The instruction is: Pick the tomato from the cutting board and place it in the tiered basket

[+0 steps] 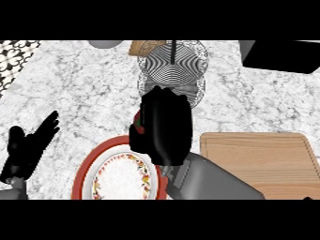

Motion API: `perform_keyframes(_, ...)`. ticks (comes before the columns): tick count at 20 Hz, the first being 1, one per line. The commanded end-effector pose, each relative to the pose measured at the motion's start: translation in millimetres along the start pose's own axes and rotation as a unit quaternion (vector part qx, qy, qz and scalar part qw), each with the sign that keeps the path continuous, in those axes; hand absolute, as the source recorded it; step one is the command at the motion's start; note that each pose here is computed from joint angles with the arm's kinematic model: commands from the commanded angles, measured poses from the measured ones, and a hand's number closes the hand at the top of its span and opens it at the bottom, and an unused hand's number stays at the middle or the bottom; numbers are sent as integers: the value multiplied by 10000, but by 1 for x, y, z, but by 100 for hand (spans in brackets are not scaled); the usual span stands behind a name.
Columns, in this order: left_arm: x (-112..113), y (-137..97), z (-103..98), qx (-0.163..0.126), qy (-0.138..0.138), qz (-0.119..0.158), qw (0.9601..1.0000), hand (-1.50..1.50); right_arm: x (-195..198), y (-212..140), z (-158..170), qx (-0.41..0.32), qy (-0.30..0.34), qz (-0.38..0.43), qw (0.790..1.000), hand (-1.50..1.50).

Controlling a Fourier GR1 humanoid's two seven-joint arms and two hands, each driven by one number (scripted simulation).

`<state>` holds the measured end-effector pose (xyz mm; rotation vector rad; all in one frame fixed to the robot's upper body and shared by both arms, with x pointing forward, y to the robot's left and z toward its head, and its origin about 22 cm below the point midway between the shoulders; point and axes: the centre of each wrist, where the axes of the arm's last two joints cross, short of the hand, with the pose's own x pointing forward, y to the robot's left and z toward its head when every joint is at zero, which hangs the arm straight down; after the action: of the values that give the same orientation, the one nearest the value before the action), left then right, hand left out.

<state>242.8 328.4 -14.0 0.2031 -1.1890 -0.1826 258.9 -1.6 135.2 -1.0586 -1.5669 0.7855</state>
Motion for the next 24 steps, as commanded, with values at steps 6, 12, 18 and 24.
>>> perform_keyframes(6,9,-3,-8,-38,-175,-86,9998,0,52,-31,-25,-971,699,-322,9923,150)
perform_keyframes(12,15,-5,-13,-96,-196,-6,9998,0,75,-43,-61,-1244,821,-131,9887,150)
perform_keyframes(18,3,-2,-4,-31,-182,24,9998,0,78,-49,-100,-1419,835,-464,9853,150)
perform_keyframes(24,20,-1,-15,41,-324,-4,9995,0,65,-46,-122,-1527,751,-1375,9758,150)
